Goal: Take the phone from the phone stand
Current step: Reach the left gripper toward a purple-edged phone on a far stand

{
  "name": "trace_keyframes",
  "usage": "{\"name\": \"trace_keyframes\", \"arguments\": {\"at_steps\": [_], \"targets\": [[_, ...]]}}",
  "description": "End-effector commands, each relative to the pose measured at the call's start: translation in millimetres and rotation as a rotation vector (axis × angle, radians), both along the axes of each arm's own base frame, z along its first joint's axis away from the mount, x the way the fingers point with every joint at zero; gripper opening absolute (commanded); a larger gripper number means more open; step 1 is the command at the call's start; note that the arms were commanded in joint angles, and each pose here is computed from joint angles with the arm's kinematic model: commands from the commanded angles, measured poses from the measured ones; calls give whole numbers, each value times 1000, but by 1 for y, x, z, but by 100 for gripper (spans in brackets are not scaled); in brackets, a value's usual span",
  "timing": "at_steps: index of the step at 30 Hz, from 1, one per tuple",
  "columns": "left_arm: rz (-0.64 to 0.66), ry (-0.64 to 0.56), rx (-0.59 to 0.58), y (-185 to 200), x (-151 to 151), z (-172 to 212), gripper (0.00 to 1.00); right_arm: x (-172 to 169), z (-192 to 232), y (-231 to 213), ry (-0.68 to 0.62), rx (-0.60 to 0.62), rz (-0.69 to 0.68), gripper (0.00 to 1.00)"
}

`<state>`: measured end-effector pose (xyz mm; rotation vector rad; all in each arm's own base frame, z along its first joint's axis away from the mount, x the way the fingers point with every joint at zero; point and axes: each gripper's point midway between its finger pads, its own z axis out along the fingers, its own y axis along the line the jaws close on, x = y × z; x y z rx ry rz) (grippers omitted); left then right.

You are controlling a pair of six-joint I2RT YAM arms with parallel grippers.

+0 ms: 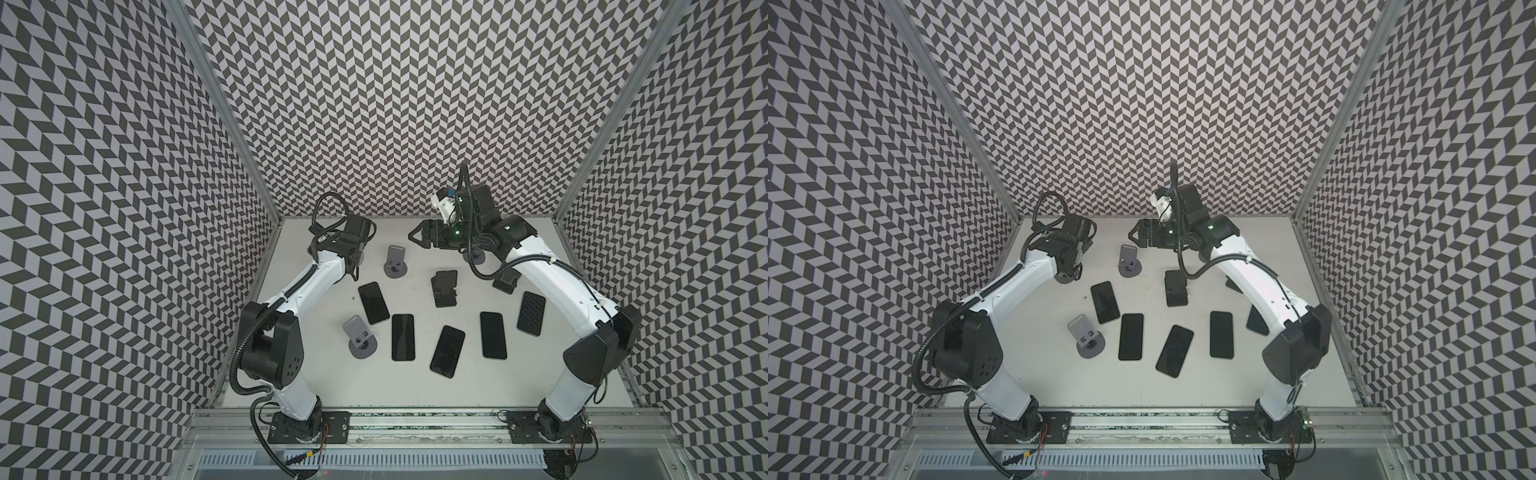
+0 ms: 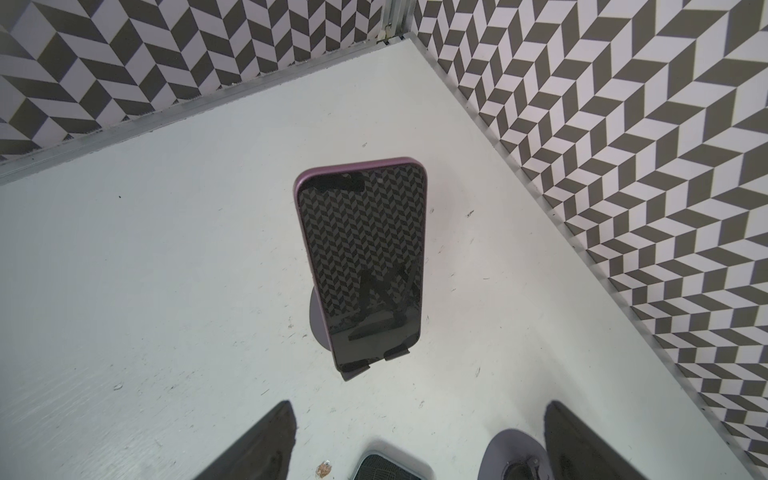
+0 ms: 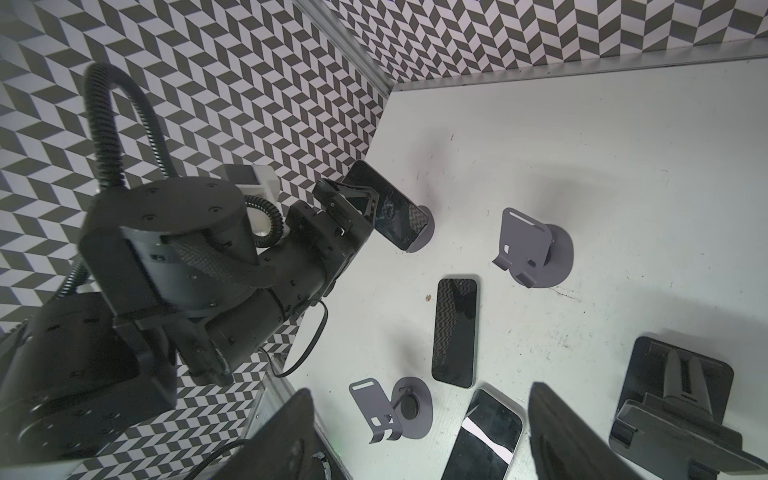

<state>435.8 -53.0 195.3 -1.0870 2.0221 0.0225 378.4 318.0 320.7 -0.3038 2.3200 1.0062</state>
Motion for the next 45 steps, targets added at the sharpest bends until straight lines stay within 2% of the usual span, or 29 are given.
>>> {"name": "trace_keyframes", "arguments": {"at_steps": [1,13,26,40,45], "targets": [[47,-28,-11,6,4,6,94,1,28,7,-74,57,34,79],[71,-14,-13,13,-1,1,95,-3,37,19,-51,102,72,77],[45,-45,-2,16,-2,13,95,-21,44,39,-57,123,133,76],[34,-29,11,17,11,7,96,-22,49,47,-40,155,164,76],[1,-25,17,19,25,3,96,-20,47,50,-31,159,173,76]]}}
